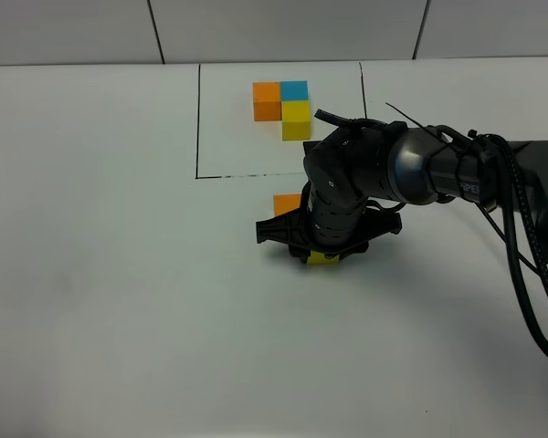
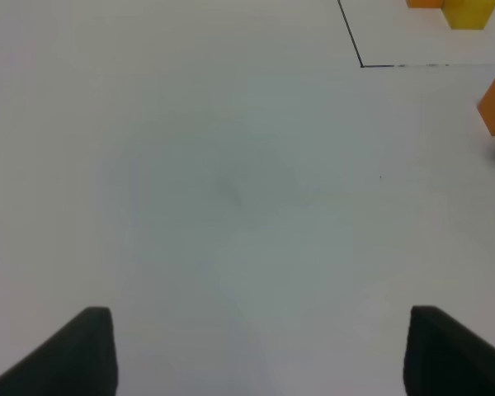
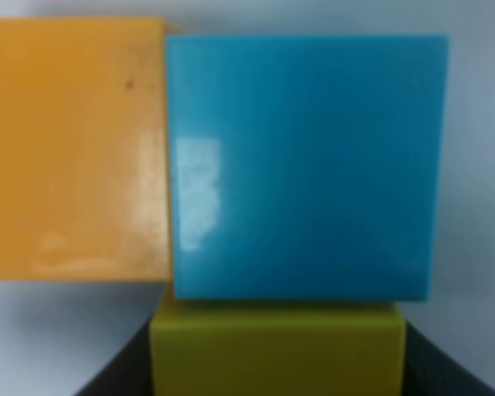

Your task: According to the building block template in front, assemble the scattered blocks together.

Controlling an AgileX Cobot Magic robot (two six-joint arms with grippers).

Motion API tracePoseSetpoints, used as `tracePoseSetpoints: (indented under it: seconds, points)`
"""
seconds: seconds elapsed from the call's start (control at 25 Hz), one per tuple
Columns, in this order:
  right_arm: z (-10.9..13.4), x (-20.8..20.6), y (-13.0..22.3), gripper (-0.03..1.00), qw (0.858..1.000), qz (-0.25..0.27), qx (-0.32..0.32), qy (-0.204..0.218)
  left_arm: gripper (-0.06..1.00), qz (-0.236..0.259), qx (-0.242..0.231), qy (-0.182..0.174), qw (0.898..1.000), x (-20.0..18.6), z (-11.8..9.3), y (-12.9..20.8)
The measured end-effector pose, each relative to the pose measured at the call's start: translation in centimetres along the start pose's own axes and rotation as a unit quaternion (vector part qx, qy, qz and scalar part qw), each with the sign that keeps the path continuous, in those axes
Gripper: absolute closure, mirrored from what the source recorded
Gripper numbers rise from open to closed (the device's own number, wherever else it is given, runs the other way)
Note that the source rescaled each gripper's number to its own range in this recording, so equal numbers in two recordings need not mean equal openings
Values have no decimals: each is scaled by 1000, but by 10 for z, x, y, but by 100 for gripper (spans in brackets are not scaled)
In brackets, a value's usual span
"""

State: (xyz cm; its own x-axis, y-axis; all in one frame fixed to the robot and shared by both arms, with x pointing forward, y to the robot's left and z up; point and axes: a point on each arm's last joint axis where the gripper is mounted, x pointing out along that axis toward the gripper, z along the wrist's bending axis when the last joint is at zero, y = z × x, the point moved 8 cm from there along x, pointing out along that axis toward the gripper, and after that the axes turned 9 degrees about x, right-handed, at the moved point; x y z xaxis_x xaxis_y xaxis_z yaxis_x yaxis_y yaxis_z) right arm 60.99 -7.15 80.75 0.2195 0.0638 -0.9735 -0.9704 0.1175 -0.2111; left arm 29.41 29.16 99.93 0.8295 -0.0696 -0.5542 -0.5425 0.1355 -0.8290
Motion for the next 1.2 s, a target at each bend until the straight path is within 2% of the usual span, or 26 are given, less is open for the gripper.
tracePoseSetpoints:
  seconds: [0.68, 0.76, 0.84, 1.08, 1.16, 1.2]
  points:
    - [0, 0, 0, 94, 1000, 0, 1, 0, 40, 0, 0, 0, 1000, 0, 0, 0]
    - [0, 0, 0, 92, 1000, 0, 2, 0, 40, 0, 0, 0, 1000, 0, 0, 0]
    - [2, 0, -1, 81, 1000, -4, 3, -5, 40, 0, 0, 0, 1000, 0, 0, 0]
    - [8, -1, -8, 22, 1000, -21, -8, -20, 40, 0, 0, 0, 1000, 0, 0, 0]
    - [8, -2, -9, 6, 999, -22, -17, -20, 40, 0, 0, 0, 1000, 0, 0, 0]
    - [8, -2, -8, 2, 999, -22, -20, -20, 40, 0, 0, 0, 1000, 0, 0, 0]
